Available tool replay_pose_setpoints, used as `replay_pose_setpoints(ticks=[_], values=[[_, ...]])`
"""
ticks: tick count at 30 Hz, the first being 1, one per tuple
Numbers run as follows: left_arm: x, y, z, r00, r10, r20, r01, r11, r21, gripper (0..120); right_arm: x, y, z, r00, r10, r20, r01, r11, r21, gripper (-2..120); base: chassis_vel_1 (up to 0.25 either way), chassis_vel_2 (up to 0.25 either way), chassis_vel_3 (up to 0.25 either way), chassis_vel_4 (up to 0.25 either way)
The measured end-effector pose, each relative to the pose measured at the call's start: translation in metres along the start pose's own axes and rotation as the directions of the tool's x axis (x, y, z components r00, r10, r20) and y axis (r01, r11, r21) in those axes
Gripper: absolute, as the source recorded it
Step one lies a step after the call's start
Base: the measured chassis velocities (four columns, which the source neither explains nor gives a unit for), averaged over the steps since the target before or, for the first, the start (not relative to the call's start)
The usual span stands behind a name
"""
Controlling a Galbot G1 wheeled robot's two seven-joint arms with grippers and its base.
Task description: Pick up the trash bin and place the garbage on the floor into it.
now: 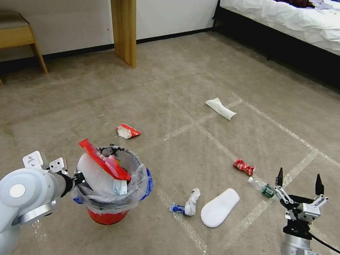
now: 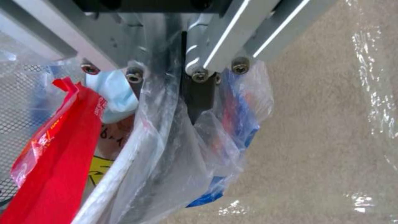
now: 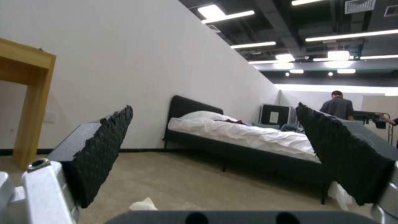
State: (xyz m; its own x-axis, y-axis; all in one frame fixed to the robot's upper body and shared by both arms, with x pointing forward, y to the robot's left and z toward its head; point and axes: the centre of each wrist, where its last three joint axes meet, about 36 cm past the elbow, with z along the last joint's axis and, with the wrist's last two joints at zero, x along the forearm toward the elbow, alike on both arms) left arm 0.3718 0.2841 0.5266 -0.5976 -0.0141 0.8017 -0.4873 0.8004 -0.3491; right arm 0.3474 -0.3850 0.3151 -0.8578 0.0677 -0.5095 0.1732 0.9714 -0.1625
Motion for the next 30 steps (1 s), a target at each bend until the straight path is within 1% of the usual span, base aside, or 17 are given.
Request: replay_pose_setpoints(ticks=[6, 17, 30], values=[[0.000, 0.000, 0.000, 1.000, 0.000, -0.001, 0.000, 1.000, -0.004, 4, 0.000, -0.001, 0.001, 1.000, 0.000, -0.003, 0.000, 1.000, -0.001, 100, -0.039, 0.044, 0.044, -0.038], [-0.003, 0.000, -0.002, 1.000, -0.006, 0.001, 0.006, 1.000, -0.005, 4, -0.004, 0.002, 0.006, 1.000, 0.002, -0.004, -0.002, 1.000, -0.011, 100, -0.100, 0.109, 0.096, -0.091], [-0.007, 0.001, -0.004, 1.000, -0.011, -0.001, 0.011, 1.000, -0.002, 4, -0.007, 0.005, 0.012, 1.000, 0.003, -0.011, -0.003, 1.000, -0.015, 100, -0.080, 0.081, 0.084, -0.079]])
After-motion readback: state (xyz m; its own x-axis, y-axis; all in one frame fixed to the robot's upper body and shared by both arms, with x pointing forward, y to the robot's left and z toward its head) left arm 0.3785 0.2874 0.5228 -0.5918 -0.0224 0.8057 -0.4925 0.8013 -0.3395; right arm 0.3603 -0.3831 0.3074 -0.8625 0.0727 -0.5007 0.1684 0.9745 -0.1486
